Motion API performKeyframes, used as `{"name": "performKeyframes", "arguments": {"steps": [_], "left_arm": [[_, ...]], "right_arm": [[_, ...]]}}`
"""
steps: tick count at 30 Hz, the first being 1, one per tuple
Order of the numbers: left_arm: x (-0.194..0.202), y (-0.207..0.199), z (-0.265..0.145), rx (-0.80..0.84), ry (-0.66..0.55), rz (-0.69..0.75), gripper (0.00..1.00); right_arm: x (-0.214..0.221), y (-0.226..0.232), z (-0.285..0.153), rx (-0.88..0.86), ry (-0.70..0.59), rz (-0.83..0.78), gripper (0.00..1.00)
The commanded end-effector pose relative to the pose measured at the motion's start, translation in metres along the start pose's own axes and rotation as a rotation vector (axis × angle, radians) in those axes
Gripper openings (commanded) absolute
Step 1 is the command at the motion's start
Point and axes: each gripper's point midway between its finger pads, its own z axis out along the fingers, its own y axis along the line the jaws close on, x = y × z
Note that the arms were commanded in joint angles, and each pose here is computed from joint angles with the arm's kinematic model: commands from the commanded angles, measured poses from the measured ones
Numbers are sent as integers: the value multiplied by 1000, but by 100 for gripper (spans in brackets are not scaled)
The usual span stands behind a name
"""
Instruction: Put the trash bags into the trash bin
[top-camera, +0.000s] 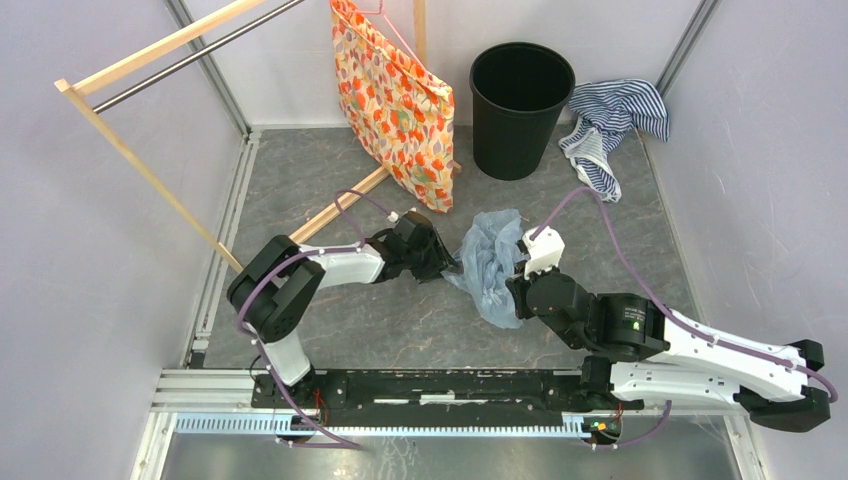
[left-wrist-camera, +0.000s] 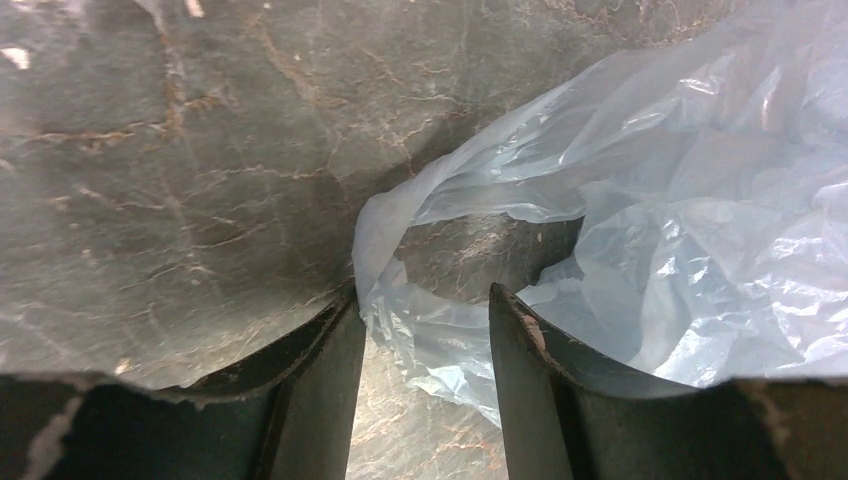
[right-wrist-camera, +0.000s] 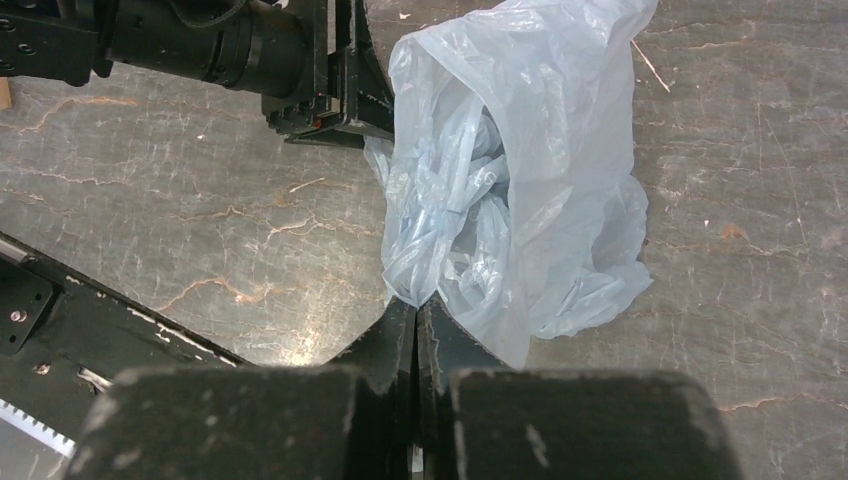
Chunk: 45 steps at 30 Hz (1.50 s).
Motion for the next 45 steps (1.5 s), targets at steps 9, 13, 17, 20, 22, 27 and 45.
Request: {"name": "performKeyframes", "arguments": {"steps": [9, 13, 17, 20, 22, 27, 45], "left_arm": [[-14, -2, 28, -70, -66, 80, 19], [-55, -38, -10, -67, -157, 177, 2], [-113, -90, -117, -36, -385, 294, 2], [-129, -108, -190, -9, -486, 358, 2], [-125, -105, -218, -2, -497, 375, 2], [-98, -71, -238, 9, -467, 365, 2], [-56, 20, -202, -147, -377, 284, 2]], "right_arm": [[-30, -3, -13, -1, -70, 61, 0], [-51, -22, -28, 69, -106, 52, 0], [-84, -49, -55, 149, -179, 61, 0], [-89, -47, -58, 117, -202, 71, 0], [-73, -38, -46, 94, -161, 45, 0], [1, -6, -6, -5, -9, 30, 2], [75, -13, 30, 54, 95, 58, 85]]}}
